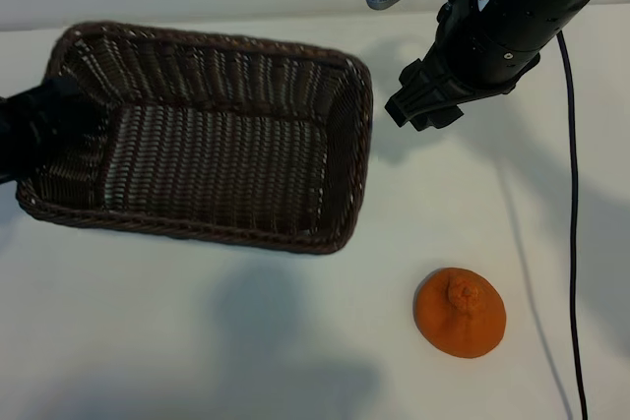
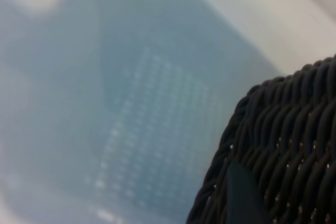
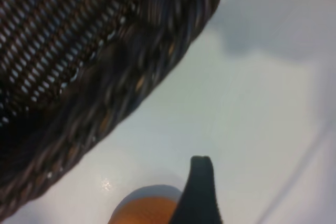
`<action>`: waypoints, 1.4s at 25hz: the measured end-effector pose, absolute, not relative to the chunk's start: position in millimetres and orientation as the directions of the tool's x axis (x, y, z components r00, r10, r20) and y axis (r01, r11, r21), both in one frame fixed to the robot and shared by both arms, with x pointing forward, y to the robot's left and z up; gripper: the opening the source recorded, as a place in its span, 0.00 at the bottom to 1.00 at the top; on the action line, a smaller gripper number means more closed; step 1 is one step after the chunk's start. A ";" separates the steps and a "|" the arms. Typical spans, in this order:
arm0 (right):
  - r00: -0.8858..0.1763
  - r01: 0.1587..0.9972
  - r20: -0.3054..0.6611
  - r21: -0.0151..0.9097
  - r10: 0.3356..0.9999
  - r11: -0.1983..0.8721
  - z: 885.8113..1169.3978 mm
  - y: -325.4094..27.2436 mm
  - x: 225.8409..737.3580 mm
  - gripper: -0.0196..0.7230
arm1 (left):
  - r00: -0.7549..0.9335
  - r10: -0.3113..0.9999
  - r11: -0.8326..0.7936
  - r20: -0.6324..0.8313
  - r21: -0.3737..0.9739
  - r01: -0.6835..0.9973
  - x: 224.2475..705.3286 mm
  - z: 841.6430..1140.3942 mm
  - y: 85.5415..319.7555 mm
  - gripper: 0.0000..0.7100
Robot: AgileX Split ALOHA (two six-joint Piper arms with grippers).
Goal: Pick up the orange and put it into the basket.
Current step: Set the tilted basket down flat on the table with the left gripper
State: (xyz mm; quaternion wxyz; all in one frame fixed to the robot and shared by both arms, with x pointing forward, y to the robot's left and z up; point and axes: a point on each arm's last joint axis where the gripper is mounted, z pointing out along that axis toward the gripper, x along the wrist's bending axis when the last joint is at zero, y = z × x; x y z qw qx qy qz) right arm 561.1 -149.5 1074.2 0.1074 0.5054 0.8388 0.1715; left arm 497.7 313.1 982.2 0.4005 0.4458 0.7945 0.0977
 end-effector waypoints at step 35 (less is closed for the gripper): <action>-0.467 0.818 -0.006 0.377 0.884 0.434 1073.4 -150.2 559.5 0.83 | -0.391 0.748 0.634 -0.537 0.404 0.659 569.7 918.2 267.8 0.59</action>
